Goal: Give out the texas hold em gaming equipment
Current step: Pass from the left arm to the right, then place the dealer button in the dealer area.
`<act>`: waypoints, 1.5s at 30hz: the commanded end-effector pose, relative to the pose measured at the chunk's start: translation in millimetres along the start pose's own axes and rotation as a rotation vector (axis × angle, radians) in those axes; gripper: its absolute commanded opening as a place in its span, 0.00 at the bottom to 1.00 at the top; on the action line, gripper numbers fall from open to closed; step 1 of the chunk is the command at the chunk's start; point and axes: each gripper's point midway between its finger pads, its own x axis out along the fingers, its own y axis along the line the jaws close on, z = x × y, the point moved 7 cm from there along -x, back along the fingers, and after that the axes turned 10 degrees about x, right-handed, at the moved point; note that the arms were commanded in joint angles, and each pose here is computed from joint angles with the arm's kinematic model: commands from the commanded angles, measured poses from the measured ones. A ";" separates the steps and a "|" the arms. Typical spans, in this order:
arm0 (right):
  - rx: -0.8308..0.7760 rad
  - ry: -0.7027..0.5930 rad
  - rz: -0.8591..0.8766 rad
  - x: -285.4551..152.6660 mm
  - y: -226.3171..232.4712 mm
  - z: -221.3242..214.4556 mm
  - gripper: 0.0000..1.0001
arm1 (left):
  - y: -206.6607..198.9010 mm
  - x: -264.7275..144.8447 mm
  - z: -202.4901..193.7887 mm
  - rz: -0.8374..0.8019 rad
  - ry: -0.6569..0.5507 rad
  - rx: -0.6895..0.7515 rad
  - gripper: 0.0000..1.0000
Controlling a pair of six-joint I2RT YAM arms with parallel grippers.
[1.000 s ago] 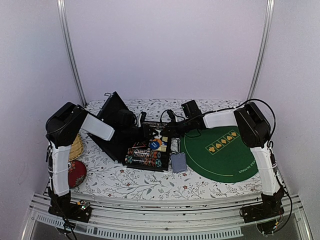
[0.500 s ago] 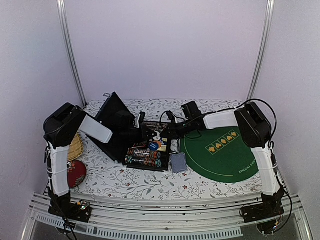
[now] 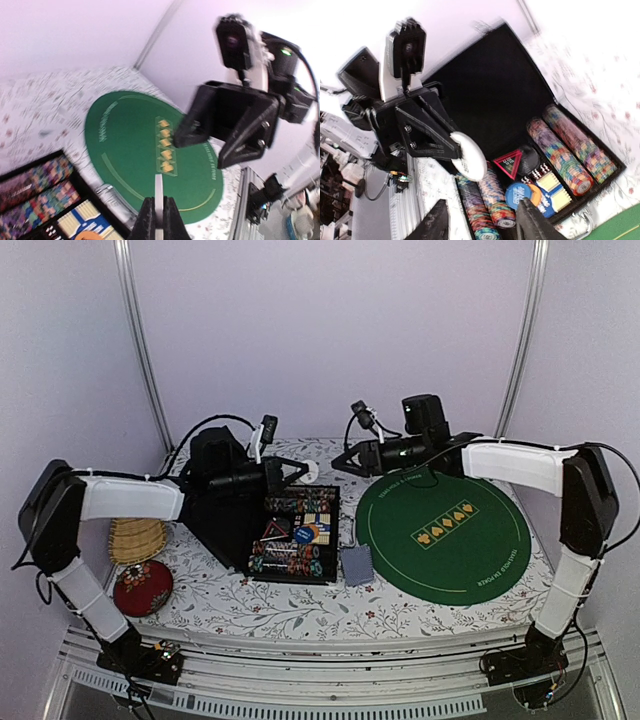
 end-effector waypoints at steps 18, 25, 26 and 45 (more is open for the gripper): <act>-0.275 0.037 0.333 -3.4 75.8 -13.6 0.07 | -79.3 -26.2 21.4 -0.288 -0.102 0.219 0.00; -0.249 0.001 0.270 -19.8 68.5 -4.5 0.02 | -70.5 -23.1 22.8 -0.202 -0.078 0.204 0.32; -0.222 -0.011 0.253 -29.0 61.5 -1.2 0.02 | -64.9 -22.0 22.3 -0.145 -0.061 0.193 0.56; 0.613 -0.327 -0.390 -239.9 -140.6 -85.7 0.02 | -12.6 -27.2 6.7 0.362 0.178 0.203 0.98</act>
